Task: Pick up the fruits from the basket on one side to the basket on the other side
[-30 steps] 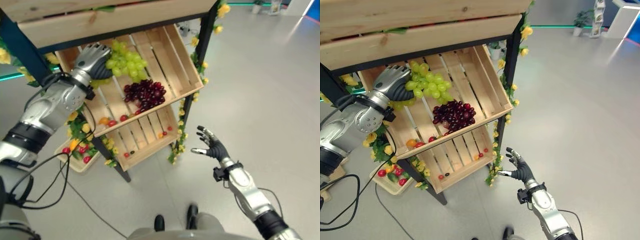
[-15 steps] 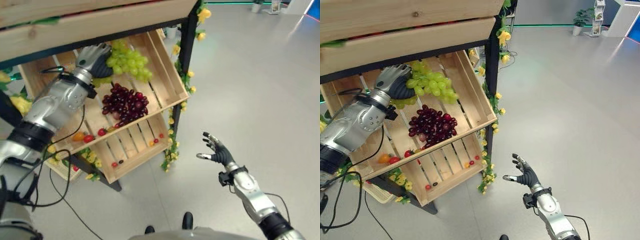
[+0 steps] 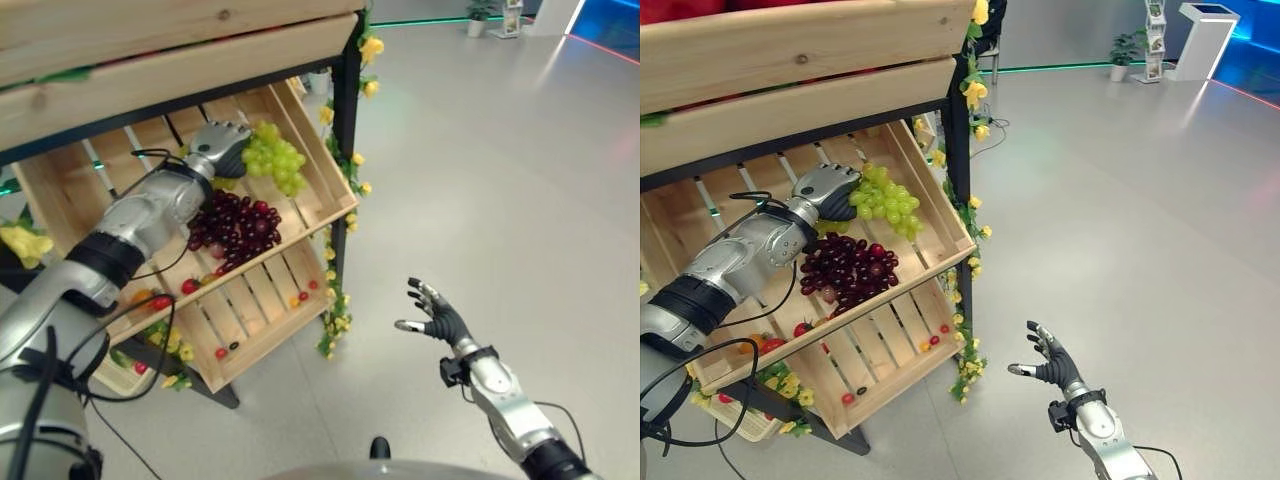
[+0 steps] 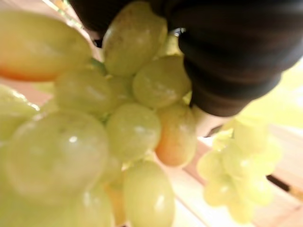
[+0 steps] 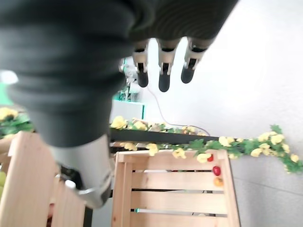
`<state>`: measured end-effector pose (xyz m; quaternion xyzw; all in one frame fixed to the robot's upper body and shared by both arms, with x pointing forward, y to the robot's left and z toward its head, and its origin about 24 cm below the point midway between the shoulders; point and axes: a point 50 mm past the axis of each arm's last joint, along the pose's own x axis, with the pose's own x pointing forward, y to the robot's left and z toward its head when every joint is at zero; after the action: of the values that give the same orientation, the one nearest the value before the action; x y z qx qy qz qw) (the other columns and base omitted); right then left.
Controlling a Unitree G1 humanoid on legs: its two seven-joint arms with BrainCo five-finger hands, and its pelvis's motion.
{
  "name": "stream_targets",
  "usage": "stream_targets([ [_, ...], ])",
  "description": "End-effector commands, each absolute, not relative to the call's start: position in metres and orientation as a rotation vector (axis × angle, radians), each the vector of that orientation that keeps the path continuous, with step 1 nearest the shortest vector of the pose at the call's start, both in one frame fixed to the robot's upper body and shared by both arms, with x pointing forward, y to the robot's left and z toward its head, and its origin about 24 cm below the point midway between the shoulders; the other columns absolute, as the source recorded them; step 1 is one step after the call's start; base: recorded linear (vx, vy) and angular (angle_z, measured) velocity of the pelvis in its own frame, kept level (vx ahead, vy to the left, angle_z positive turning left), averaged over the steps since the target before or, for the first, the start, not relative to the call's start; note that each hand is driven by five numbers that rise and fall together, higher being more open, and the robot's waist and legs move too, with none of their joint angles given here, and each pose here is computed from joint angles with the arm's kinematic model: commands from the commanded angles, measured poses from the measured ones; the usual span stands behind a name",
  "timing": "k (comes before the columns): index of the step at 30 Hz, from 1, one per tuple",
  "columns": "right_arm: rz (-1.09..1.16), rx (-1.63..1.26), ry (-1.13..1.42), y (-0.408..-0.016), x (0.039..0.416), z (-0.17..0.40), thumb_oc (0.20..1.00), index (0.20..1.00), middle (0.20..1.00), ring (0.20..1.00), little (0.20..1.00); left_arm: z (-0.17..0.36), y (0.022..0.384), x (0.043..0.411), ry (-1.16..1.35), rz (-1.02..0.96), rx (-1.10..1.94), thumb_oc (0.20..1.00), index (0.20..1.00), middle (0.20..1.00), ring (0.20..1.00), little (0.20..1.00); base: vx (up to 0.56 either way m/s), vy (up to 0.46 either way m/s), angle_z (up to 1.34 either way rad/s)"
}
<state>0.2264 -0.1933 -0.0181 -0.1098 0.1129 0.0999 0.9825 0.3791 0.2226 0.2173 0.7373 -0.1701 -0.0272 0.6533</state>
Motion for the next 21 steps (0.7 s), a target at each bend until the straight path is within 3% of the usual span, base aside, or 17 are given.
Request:
stream_targets([
  [1,0.197,-0.226,0.087,-0.196,0.235,0.008,1.000,1.000,1.000,1.000,1.000,0.266,0.244,0.388,-0.369,0.157,1.685,0.200,0.200,0.200,0.200,0.200,0.01,-0.011,-0.03],
  [6,0.198,-0.210,0.093,-0.194,0.234,0.006,1.000,1.000,1.000,1.000,1.000,0.254,0.260,0.391,-0.259,0.170,1.683,0.200,0.200,0.200,0.200,0.200,0.00,-0.006,-0.02],
  [7,0.200,-0.207,0.094,-0.193,0.234,0.006,1.000,1.000,1.000,1.000,1.000,0.251,0.262,0.391,-0.237,0.169,1.672,0.495,0.495,0.495,0.495,0.495,0.00,0.000,0.00],
  [8,0.199,-0.204,0.099,-0.193,0.234,0.005,1.000,1.000,1.000,1.000,1.000,0.248,0.264,0.391,-0.208,0.161,1.668,1.000,1.000,1.000,1.000,1.000,0.00,0.000,0.00],
  [21,0.214,-0.180,0.150,-0.193,0.226,-0.005,1.000,1.000,1.000,1.000,1.000,0.253,0.268,0.389,-0.176,0.121,1.661,1.000,1.000,1.000,1.000,1.000,0.00,0.000,0.00],
])
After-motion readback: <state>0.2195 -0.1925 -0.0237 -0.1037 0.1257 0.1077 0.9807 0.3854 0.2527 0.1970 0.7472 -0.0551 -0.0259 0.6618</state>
